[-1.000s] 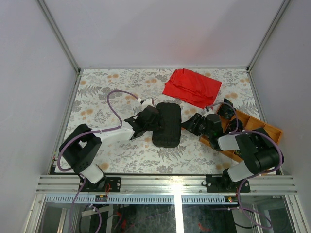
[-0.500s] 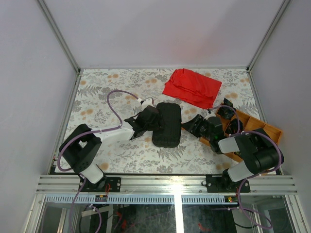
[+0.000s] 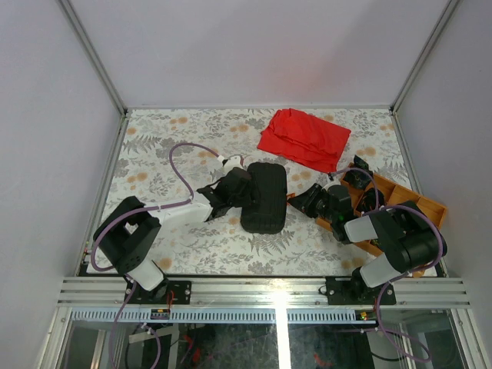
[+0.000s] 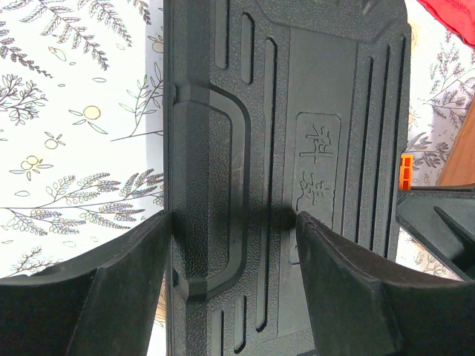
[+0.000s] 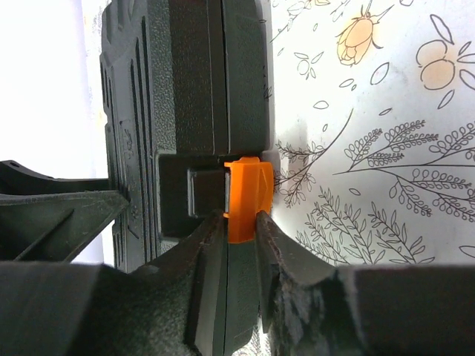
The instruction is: Sort the tools into containers
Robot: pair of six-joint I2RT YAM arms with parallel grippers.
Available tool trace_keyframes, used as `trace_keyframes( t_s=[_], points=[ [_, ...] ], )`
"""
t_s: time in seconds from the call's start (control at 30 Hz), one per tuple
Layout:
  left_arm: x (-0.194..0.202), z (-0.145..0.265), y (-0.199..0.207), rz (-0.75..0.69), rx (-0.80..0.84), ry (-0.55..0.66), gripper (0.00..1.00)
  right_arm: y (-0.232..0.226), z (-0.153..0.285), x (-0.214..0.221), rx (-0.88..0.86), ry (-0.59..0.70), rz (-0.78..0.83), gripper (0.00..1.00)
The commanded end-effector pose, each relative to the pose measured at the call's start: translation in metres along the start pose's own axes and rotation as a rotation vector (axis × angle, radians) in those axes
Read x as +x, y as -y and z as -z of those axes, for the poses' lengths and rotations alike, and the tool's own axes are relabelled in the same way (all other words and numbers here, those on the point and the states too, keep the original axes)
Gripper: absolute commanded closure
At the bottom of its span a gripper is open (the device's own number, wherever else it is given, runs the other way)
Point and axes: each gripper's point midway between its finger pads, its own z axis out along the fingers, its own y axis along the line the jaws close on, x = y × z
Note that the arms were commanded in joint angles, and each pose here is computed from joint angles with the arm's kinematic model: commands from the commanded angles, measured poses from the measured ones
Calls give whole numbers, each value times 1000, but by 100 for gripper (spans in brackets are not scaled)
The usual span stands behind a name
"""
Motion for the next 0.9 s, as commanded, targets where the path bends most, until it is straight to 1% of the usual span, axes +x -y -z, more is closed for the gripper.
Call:
trace_keyframes(
  t_s=[0.0, 0.13, 0.33, 0.47, 0.53, 0.7, 0.87],
  points=[
    [100, 13, -79, -130, -224, -346, 37, -6, -3, -7, -3, 16, 33, 73],
    [100, 13, -79, -131, -223, -345, 37, -2, -1, -11, 35, 19, 80, 84],
    [99, 13, -79, -131, -221, -345, 37, 3, 8, -30, 141, 58, 216, 94],
    [99, 12, -78, -132, -222, -344, 37, 1, 15, -44, 199, 80, 311, 95],
    [99, 12, -77, -130, -218, -345, 37, -3, 17, -50, 201, 89, 347, 95],
    [98, 11, -76, -131, -216, -346, 37, -34, 14, -48, 74, 46, 414, 91],
    [98, 10, -74, -129, -212, -348, 37, -57, 11, -42, -50, 3, 447, 85]
  ],
)
